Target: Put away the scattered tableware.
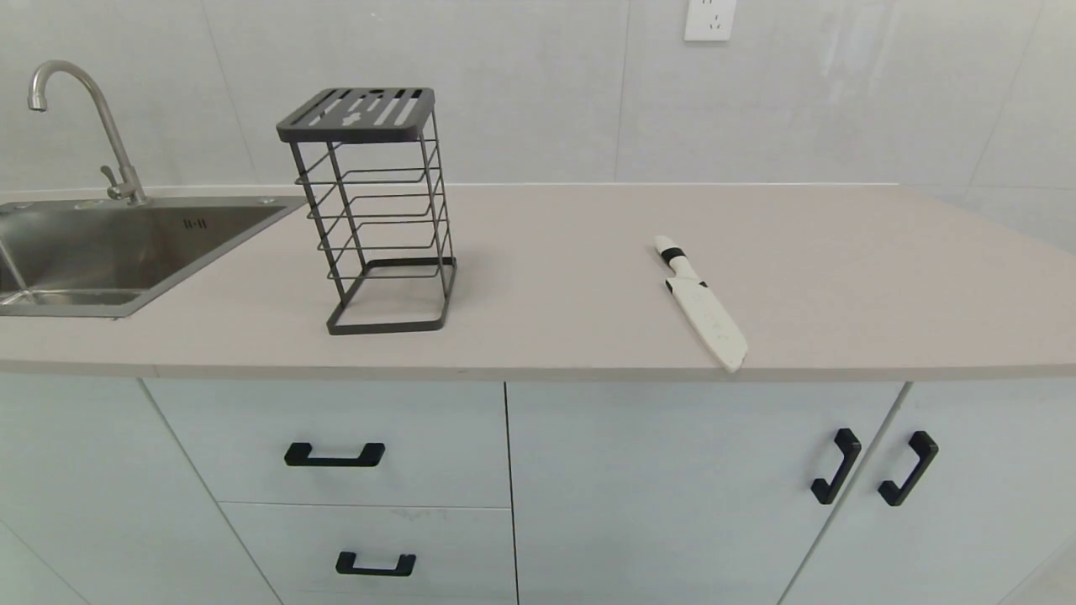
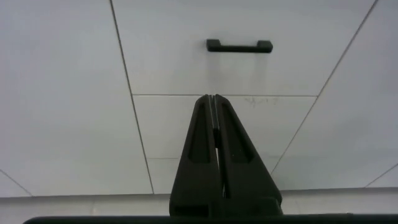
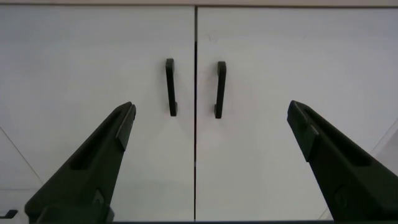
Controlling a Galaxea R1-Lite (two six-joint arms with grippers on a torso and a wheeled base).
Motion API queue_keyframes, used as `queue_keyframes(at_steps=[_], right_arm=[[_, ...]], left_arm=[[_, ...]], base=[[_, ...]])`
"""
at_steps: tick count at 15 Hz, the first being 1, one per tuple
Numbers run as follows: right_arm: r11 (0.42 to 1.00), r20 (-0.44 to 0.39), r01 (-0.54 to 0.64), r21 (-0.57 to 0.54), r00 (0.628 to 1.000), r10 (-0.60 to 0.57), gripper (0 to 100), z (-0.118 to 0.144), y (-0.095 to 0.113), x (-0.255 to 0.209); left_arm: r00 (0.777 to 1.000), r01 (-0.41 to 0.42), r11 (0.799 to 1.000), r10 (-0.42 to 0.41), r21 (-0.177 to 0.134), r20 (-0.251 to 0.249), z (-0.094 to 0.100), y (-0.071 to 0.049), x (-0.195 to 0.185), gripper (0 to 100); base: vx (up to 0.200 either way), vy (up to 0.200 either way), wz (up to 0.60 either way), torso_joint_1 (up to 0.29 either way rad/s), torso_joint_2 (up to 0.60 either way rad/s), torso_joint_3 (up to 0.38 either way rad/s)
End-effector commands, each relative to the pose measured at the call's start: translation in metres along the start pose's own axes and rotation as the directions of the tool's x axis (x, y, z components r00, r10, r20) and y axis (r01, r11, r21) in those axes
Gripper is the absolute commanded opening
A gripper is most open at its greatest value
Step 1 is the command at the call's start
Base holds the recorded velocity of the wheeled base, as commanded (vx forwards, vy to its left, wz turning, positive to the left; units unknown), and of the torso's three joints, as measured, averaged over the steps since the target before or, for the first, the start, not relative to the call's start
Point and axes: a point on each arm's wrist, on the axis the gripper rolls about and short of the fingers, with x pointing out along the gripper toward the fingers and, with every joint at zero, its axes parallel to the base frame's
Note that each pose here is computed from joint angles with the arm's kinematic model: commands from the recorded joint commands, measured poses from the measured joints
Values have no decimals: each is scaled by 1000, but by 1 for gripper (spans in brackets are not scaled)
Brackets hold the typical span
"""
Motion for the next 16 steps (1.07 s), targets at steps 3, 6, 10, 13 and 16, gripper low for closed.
queue_keyframes(at_steps=[3, 6, 10, 13, 16], right_arm=[[1000, 2, 0, -1, 1000, 0, 100, 0, 0, 0], [1000, 2, 0, -1, 1000, 0, 100, 0, 0, 0], [1000, 0, 0, -1, 1000, 0, 100, 0, 0, 0], [1000, 2, 0, -1, 1000, 0, 100, 0, 0, 0], [1000, 2, 0, 1, 1000, 0, 100, 0, 0, 0]], left_arm=[[993, -64, 998, 64, -7, 95, -3, -2, -7, 0], [994, -62, 998, 63, -7, 95, -3, -2, -7, 0], [994, -62, 998, 63, -7, 95, -3, -2, -7, 0], [994, -62, 998, 63, -7, 95, -3, -2, -7, 0], [994, -62, 998, 63, -7, 95, -3, -2, -7, 0]], base=[[0, 0, 0, 129, -455, -334], [0, 0, 0, 160, -473, -320], [0, 0, 0, 176, -485, -311], [0, 0, 0, 196, -514, -313], [0, 0, 0, 214, -525, -305]])
